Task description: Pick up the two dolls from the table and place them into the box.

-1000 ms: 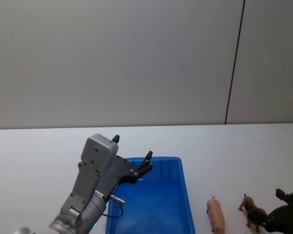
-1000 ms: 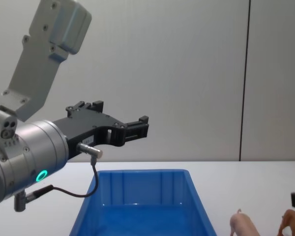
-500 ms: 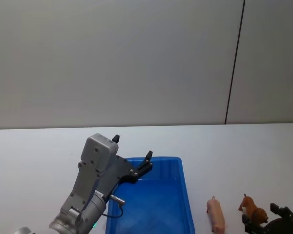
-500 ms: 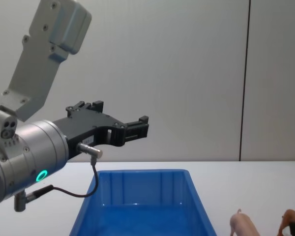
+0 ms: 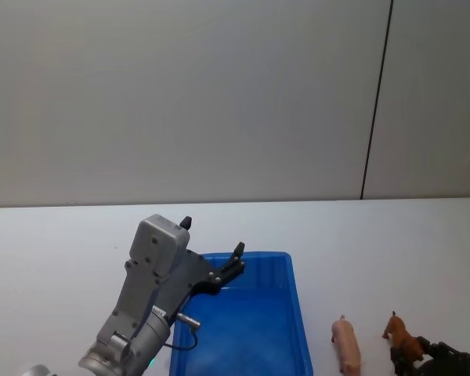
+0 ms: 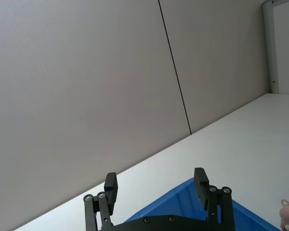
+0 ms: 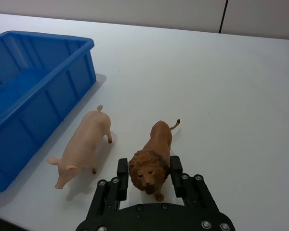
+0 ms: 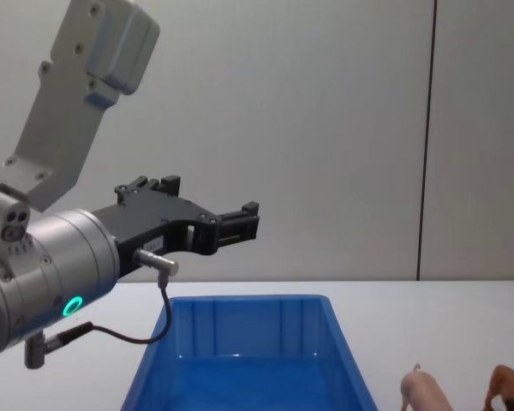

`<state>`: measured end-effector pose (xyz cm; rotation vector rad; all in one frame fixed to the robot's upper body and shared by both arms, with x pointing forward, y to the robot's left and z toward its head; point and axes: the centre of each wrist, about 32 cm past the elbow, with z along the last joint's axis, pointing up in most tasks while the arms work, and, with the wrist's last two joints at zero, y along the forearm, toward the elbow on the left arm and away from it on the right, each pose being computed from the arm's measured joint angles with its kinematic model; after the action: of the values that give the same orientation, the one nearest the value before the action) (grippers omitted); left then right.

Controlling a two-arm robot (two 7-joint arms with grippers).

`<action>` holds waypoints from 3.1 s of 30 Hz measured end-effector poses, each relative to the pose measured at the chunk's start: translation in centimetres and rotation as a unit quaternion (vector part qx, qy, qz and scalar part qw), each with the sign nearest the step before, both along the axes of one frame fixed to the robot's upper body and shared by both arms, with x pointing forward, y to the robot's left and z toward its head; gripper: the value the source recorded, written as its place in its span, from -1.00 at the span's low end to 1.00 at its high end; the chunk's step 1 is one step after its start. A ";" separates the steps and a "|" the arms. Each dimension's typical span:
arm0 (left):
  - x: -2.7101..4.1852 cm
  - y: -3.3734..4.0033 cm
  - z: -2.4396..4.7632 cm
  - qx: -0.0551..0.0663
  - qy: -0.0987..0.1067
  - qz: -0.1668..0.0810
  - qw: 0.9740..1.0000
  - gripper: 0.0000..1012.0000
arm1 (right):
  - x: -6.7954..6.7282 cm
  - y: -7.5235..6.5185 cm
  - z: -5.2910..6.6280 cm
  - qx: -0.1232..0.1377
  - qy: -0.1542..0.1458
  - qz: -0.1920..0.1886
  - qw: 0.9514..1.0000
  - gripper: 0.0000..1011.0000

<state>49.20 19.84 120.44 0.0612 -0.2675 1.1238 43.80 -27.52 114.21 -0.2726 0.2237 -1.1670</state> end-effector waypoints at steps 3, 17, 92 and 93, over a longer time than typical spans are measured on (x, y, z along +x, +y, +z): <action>0.00 0.00 0.00 0.000 0.000 0.000 1.000 0.98 | 0.1 0.1 0.0 -0.001 0.000 -0.001 1.000 -0.07; 0.00 0.00 0.00 0.000 0.000 0.000 1.000 0.98 | 0.4 0.7 1.0 -0.005 -0.058 0.004 0.998 -0.12; 0.00 0.00 0.00 0.000 0.000 0.000 1.000 0.98 | 2.4 3.9 4.5 0.033 -0.080 0.099 0.991 0.98; 0.00 0.00 0.00 0.000 0.000 0.000 1.000 0.98 | 2.3 3.8 4.4 0.033 -0.077 0.097 0.992 0.98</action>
<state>49.20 19.84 120.44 0.0611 -0.2675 1.1237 46.07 -23.67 118.64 -0.1411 0.0980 -0.9813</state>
